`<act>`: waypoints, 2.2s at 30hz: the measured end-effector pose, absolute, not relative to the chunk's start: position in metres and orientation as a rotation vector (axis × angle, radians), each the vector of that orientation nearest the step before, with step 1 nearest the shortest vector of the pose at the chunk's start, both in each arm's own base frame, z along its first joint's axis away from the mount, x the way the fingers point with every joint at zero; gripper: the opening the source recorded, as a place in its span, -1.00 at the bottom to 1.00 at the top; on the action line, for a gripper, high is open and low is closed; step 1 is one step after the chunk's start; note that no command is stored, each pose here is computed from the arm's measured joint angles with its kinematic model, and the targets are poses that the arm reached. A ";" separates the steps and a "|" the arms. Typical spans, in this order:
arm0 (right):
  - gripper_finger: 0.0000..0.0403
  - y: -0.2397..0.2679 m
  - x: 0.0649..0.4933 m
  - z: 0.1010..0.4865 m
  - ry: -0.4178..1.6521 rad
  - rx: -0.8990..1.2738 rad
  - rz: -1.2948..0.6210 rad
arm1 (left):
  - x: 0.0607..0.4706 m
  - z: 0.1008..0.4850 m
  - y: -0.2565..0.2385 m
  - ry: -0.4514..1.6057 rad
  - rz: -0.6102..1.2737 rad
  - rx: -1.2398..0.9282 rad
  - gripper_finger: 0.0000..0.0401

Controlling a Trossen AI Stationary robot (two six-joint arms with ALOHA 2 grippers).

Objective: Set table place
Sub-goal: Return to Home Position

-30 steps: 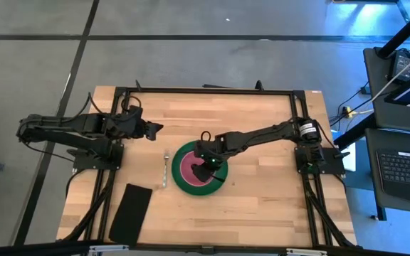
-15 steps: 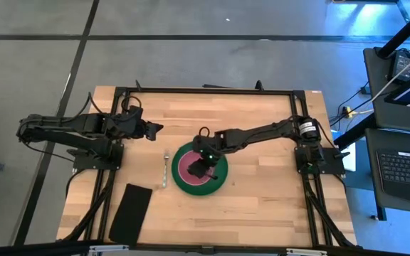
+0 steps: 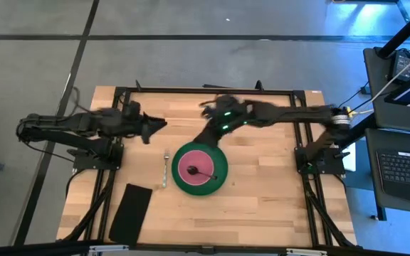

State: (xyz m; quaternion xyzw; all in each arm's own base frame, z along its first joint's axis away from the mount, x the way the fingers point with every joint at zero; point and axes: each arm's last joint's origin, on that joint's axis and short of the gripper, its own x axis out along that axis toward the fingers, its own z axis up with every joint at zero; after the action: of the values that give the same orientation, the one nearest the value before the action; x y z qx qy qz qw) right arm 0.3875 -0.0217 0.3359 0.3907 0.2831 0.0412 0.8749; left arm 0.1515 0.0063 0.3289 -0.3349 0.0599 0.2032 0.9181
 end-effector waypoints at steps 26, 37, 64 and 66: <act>-0.66 0.052 0.146 0.457 0.403 0.299 -0.075 | 0.072 0.422 -0.009 -0.002 0.111 -0.370 -0.38; -0.66 0.059 0.157 0.394 0.052 0.355 0.246 | 0.074 0.393 -0.011 -0.002 0.067 -0.432 -0.38; -0.66 0.033 0.100 0.250 -0.289 0.478 0.243 | 0.069 0.266 -0.012 -0.266 -0.052 -0.385 -0.38; -0.66 0.033 0.099 0.243 -0.299 0.487 0.239 | 0.071 0.264 -0.012 -0.274 -0.075 -0.405 -0.38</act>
State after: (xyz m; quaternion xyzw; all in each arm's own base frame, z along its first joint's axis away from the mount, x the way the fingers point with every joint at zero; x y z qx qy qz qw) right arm 0.0995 0.0328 0.2428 0.2398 -0.1471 0.1176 0.9524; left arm 0.0707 -0.0124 0.2640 -0.2006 -0.1357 -0.0373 0.9695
